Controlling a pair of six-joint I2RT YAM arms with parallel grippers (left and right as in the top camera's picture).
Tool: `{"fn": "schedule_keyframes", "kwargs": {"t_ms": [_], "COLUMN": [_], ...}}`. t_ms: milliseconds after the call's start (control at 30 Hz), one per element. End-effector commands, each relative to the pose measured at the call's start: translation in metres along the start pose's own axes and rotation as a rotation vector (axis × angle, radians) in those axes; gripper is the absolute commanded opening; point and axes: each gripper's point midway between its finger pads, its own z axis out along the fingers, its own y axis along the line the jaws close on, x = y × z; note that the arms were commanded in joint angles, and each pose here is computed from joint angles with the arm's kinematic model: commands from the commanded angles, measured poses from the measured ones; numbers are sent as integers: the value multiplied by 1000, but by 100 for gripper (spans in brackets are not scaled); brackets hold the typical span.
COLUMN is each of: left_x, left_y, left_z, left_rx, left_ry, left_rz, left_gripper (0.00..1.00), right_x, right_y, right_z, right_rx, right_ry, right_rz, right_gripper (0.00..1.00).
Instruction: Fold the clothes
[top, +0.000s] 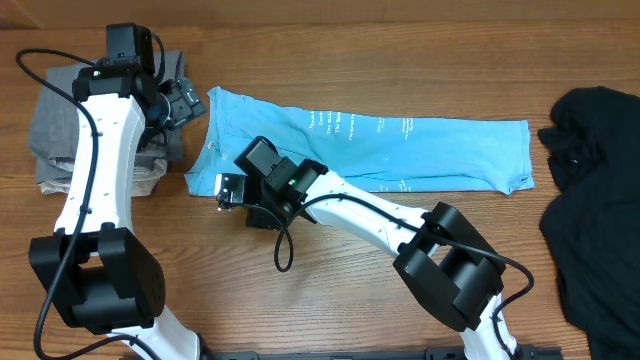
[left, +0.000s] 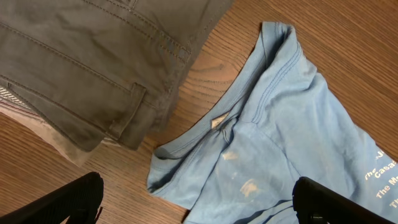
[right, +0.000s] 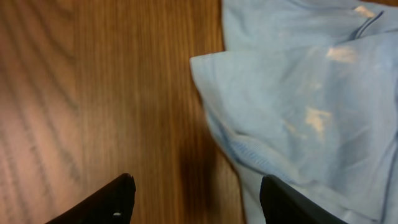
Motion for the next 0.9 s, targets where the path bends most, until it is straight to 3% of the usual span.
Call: {"fn": "schedule_keyframes", "kwargs": {"t_ms": [0,233,867], "left_x": [-8,-8,-8], "left_y": [-5,-5,-5], "left_z": [-16,-16,-16], "left_rx": [22,22,22], "left_ry": [-44,-44,-44], "left_rz": [-8,-8,-8], "left_gripper": [100,100,100], "right_x": [-13,-24,-8], "right_y": [-7,-5,5], "right_z": [-2,3,54], "right_rx": [46,28,-22], "right_ry": [-37,-97,-91], "right_rz": [-21,-7,8], "right_gripper": [66,55,46]}}
